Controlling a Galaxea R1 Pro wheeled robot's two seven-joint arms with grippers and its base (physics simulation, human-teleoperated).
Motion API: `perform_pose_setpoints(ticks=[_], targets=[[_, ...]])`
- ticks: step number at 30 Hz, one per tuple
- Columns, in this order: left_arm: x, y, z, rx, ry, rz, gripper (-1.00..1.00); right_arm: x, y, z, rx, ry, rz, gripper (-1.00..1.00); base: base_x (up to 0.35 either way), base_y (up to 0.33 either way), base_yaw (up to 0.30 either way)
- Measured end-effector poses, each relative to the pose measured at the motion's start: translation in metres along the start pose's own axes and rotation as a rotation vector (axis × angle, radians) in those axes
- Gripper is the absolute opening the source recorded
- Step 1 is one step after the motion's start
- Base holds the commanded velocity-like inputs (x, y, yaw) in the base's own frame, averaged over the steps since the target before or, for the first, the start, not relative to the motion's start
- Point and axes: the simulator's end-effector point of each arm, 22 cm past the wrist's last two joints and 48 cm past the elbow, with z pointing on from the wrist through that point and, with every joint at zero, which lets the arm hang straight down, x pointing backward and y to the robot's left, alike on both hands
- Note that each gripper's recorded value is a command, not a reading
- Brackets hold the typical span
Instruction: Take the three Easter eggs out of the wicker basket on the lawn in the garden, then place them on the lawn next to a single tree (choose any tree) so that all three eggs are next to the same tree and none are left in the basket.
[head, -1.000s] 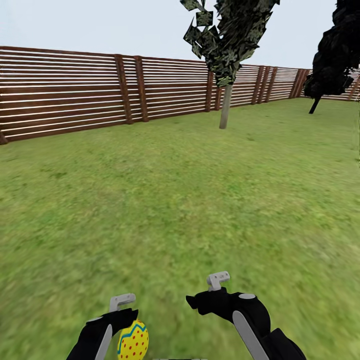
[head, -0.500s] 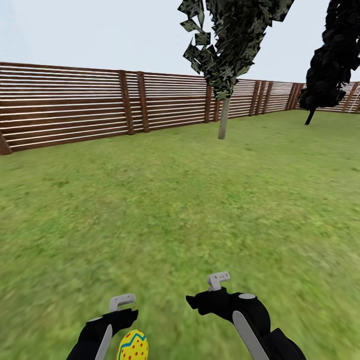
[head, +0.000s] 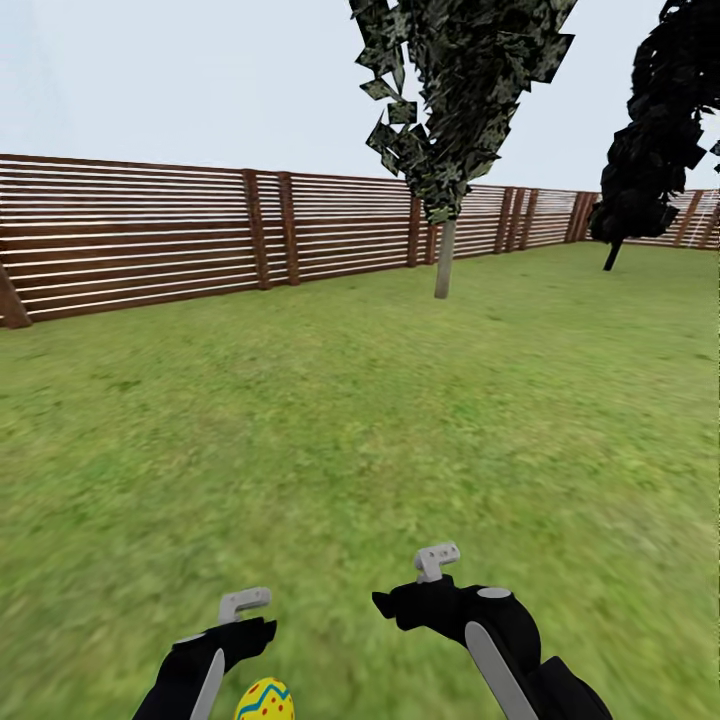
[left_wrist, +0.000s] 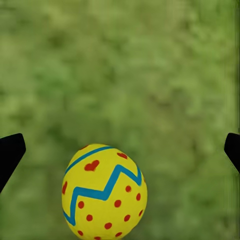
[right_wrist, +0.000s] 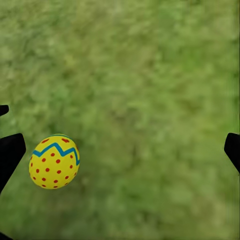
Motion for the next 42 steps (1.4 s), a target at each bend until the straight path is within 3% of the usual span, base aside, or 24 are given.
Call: perform_pose_setpoints(ticks=[26, 42], targets=[[-0.041, -0.01, -0.033, 0.022, -0.097, 0.003, 1.0, -0.034, 0.013, -0.035, 0.005, -0.096, -0.036, 1.0, -0.01, -0.006, 0.0], [-0.066, -0.016, -0.055, 0.036, -0.163, 0.006, 1.0, -0.054, 0.02, -0.059, 0.015, -0.157, -0.06, 1.0, -0.281, -0.087, 0.027]])
